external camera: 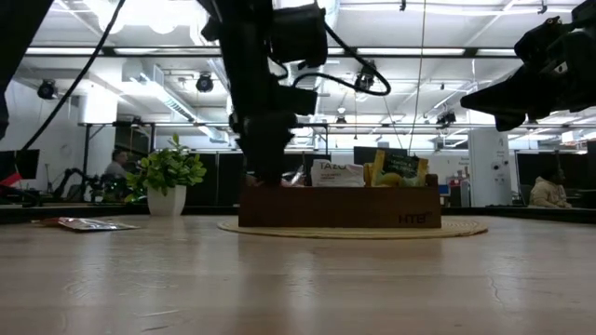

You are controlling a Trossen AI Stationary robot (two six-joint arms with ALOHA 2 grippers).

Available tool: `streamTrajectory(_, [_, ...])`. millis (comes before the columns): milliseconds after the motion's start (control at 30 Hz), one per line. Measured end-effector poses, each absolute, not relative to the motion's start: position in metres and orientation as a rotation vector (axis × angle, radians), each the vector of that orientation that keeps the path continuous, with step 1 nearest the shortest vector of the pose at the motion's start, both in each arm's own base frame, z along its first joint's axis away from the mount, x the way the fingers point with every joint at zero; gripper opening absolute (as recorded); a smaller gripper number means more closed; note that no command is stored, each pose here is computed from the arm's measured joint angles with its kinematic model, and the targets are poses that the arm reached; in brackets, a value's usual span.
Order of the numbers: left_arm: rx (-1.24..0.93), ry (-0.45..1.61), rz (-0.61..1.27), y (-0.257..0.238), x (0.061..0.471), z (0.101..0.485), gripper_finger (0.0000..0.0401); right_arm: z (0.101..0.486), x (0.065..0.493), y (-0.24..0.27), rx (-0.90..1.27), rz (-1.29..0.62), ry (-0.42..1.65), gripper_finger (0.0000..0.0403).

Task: Pick & Place Tea
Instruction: Put the orange tea bag into the left section of the wooden organizer

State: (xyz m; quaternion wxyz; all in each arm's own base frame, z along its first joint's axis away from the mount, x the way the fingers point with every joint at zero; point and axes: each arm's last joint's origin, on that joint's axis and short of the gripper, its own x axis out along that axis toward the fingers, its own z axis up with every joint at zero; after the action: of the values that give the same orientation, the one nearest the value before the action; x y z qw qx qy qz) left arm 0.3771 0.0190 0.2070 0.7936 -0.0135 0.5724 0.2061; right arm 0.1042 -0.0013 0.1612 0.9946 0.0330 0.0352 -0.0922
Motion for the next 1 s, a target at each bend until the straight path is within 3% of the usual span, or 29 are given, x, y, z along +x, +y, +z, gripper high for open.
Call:
streamTrajectory(233, [-0.102, 1.134, 0.489, 0.027, 0.392, 0.194, 0.0362, 0.161, 0.104, -0.001, 0.066, -0.185, 0.07, 0.0009])
streamTrajectory(733, [-0.103, 1.16, 0.477, 0.023, 0.396, 0.241, 0.0362, 0.161, 0.104, -0.001, 0.066, -0.185, 0.071, 0.0008])
streamTrajectory(1000, [-0.138, 1.105, 0.473, 0.037, 0.401, 0.215, 0.0362, 0.161, 0.104, -0.001, 0.066, -0.185, 0.07, 0.0008])
